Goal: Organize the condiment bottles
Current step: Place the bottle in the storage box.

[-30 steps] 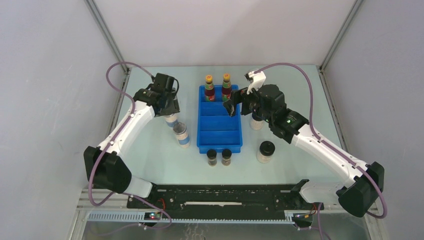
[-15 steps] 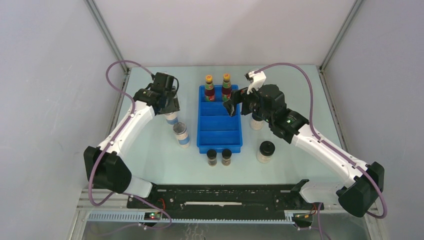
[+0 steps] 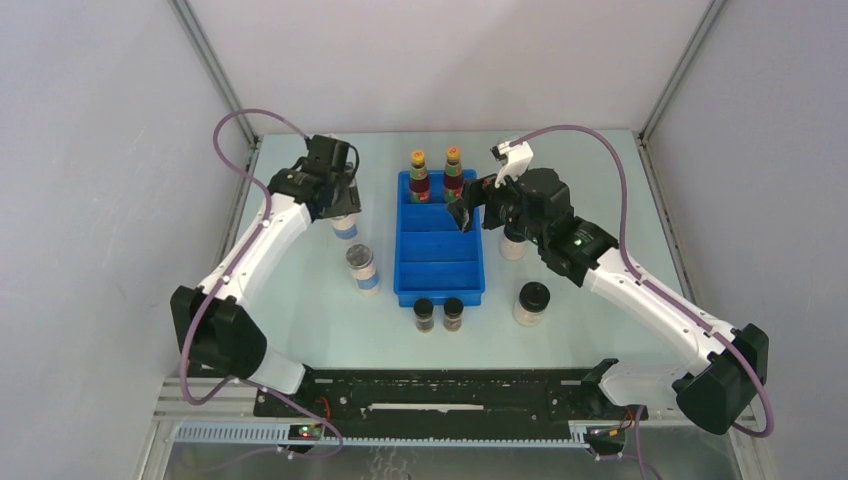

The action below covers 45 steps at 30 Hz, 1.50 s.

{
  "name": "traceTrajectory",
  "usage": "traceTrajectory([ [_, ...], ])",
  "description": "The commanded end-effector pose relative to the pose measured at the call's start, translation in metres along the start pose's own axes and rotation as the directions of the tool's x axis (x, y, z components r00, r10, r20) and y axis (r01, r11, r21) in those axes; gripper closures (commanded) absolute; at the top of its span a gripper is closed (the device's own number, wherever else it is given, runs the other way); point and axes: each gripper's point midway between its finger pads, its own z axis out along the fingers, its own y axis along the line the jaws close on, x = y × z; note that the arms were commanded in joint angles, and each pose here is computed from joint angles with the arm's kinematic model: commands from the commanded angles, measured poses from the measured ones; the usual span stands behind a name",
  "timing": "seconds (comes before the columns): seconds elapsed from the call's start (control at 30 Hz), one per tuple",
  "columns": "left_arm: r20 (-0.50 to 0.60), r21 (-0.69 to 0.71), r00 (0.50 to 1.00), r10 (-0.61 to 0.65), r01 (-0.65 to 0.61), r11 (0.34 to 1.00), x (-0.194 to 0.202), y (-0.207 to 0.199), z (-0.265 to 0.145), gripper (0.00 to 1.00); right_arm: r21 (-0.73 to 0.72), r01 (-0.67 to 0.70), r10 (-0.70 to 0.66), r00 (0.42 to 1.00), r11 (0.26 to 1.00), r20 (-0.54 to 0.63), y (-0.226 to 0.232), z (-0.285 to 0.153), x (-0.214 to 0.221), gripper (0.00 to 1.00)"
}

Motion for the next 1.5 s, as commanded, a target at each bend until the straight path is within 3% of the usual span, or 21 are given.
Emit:
traceTrajectory([
  [0.0, 0.163, 0.036, 0.986, -0.015, 0.009, 0.999, -0.056, -0.011, -0.021, 1.00, 0.008, -0.012, 0.012, 0.999, 1.000, 0.030, -0.002, -0.001, -0.009, 0.00],
  [1.07, 0.220, 0.093, 0.975, 0.029, -0.051, 0.994, -0.101, -0.048, -0.059, 1.00, 0.048, -0.040, 0.038, 0.998, 0.998, 0.045, -0.016, -0.004, -0.009, 0.00],
  [1.47, 0.232, 0.132, 0.971, 0.058, -0.090, 0.987, -0.106, -0.070, -0.075, 1.00, 0.130, -0.101, 0.091, 0.993, 0.986, 0.080, -0.040, -0.009, -0.012, 0.00],
])
